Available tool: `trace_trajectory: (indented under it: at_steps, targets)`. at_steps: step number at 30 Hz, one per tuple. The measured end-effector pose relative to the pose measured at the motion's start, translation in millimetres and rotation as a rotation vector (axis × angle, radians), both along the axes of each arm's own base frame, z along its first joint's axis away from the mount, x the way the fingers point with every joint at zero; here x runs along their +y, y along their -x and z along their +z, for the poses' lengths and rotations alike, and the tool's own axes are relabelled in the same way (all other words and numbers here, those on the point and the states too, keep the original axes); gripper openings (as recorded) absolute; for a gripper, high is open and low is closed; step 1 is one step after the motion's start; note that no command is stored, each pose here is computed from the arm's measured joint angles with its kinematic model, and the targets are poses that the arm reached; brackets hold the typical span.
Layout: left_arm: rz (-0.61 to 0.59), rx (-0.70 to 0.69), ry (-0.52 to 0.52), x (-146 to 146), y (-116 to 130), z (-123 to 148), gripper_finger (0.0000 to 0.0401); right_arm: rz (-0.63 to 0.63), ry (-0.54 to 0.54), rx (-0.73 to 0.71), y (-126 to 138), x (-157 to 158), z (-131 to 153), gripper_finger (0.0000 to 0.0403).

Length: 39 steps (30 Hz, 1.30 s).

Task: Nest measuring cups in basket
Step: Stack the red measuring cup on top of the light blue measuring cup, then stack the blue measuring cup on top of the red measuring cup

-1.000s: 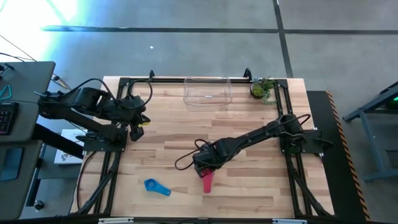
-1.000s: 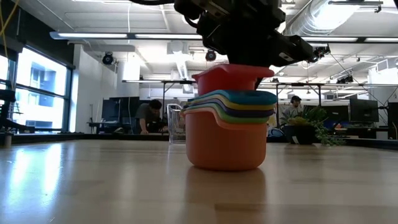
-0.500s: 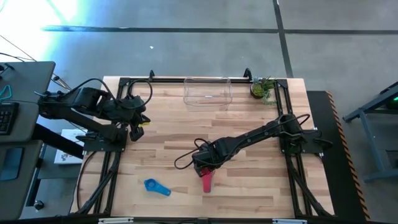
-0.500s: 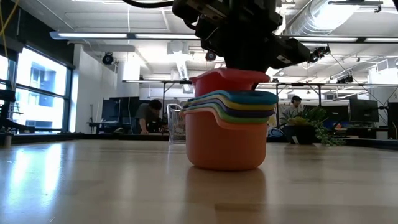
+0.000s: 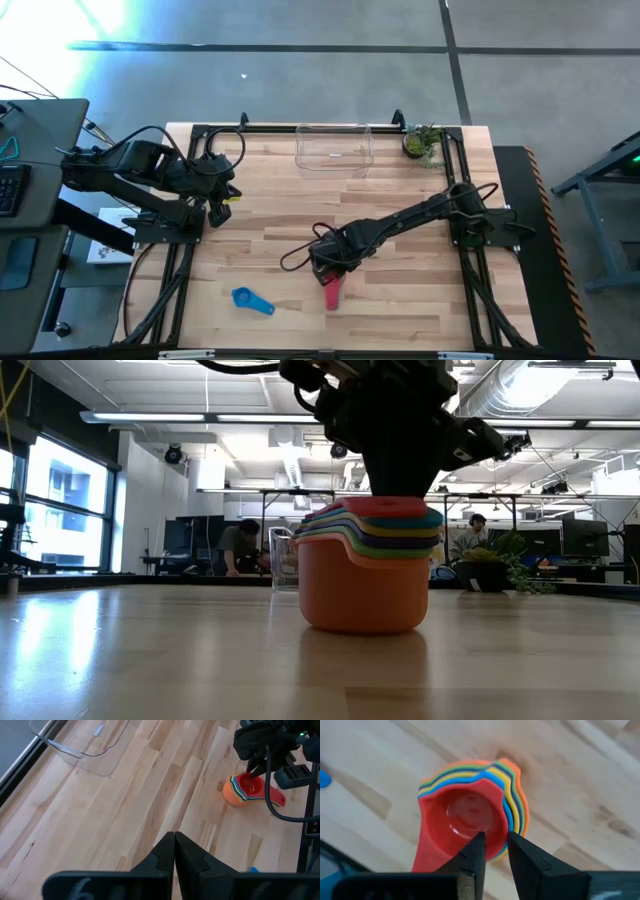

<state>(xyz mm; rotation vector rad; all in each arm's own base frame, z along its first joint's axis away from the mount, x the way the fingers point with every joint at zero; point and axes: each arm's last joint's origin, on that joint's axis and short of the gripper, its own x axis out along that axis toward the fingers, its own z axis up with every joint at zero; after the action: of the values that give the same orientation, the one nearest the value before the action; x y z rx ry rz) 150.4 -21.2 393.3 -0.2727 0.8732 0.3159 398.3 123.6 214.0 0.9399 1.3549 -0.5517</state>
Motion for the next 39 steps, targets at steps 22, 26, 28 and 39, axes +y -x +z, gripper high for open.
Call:
trace_trajectory:
  at_steps: [22, 26, 28, 39]
  targets:
    - [-0.012, 0.026, 0.226, -17.9, -0.5, -2.3, 0.0003, 0.053, 0.130, -0.143, 31.0, -24.6, 69.7, 0.0074]
    - [-0.042, 0.050, 0.253, -31.8, -2.1, -5.0, 0.0003, 0.057, 0.186, -0.184, 44.8, -35.1, 91.7, 0.0074]
    - [-0.064, 0.069, 0.258, -39.6, -3.8, -7.2, 0.0003, 0.053, 0.209, -0.200, 52.3, -40.0, 102.0, 0.0074]
    - [-0.105, 0.173, 0.342, -75.0, -7.2, -18.0, 0.0005, 0.005, 0.262, -0.326, 86.9, -56.6, 148.1, 0.0074]
